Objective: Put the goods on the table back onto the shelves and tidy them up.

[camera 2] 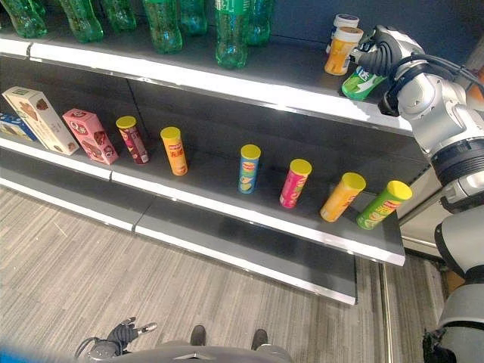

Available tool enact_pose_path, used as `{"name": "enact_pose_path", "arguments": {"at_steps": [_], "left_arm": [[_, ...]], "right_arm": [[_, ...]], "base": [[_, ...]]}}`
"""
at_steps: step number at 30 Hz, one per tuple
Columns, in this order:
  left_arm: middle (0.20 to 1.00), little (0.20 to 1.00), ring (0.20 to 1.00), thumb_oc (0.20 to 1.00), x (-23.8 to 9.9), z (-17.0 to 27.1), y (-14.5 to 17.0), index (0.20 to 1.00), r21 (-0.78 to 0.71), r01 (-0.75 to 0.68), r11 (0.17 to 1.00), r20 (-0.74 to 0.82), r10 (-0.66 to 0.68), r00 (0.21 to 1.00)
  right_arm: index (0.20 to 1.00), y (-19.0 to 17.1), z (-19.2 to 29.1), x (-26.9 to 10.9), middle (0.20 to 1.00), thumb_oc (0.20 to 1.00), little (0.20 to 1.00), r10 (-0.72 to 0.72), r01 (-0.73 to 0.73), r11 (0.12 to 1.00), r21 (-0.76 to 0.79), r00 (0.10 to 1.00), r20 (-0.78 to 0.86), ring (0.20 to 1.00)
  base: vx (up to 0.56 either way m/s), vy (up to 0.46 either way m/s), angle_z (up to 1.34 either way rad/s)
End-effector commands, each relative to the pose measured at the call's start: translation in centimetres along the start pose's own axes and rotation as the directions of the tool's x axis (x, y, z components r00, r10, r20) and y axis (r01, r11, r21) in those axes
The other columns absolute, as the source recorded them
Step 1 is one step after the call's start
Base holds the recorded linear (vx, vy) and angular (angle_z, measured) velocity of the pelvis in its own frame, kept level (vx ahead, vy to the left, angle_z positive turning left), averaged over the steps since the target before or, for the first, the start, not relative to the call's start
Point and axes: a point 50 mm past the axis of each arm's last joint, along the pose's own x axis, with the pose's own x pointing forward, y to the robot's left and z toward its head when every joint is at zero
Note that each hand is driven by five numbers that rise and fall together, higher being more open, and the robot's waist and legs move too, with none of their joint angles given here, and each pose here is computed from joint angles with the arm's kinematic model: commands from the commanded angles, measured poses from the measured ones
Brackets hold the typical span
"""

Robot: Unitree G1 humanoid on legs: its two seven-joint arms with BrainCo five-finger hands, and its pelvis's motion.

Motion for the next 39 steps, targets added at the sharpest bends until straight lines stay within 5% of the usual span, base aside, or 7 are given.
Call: {"name": "enact_pose_path", "arguments": {"at_steps": [1, 25, 26, 27, 28, 39], "left_arm": [[1.000, 1.000, 1.000, 1.000, 0.3, 1.4, 2.8, 1.000, 0.054, -0.057, 0.997, 0.048, 0.054, 0.997], [1.000, 1.000, 1.000, 1.000, 0.3, 2.2, 4.0, 1.000, 0.047, -0.058, 0.997, 0.074, 0.055, 0.996], [1.000, 1.000, 1.000, 1.000, 0.3, 2.3, 4.1, 1.000, 0.045, -0.058, 0.997, 0.077, 0.054, 0.996], [1.000, 1.000, 1.000, 1.000, 0.3, 2.3, 4.1, 1.000, 0.044, -0.055, 0.997, 0.079, 0.052, 0.996], [1.000, 1.000, 1.000, 1.000, 0.3, 2.3, 4.2, 1.000, 0.043, -0.056, 0.998, 0.078, 0.052, 0.996], [1.000, 1.000, 1.000, 1.000, 0.3, 2.6, 4.6, 1.000, 0.048, -0.060, 0.997, 0.085, 0.056, 0.995]], "right_arm": [[0.200, -3.6, 1.9, 1.1, 0.200, 0.200, 0.200, -0.063, 0.065, 0.997, -0.051, 0.997, 0.037, 0.200], [0.200, -2.7, 3.2, 2.2, 0.200, 0.200, 0.200, 0.040, -0.036, 0.976, -0.216, 0.999, 0.016, 0.200], [0.294, -2.8, 3.1, 2.3, 0.294, 0.294, 0.294, 0.042, -0.038, 0.973, -0.227, 0.999, 0.011, 0.294], [0.875, -2.9, 3.1, 2.3, 0.875, 0.875, 0.875, 0.041, -0.038, 0.971, -0.237, 0.999, 0.007, 0.875], [1.000, -2.9, 3.2, 2.3, 1.000, 1.000, 1.000, 0.043, -0.040, 0.970, -0.241, 0.999, 0.007, 1.000], [1.000, -3.1, 2.6, 2.3, 1.000, 1.000, 1.000, 0.042, -0.048, 0.957, -0.286, 0.999, -0.027, 1.000]], "base": [[0.00, 0.000, 0.00], [0.00, 0.004, 0.03], [0.00, 0.000, 0.00], [0.00, 0.000, 0.00], [0.00, 0.000, 0.00], [0.00, 0.000, 0.00]]}}
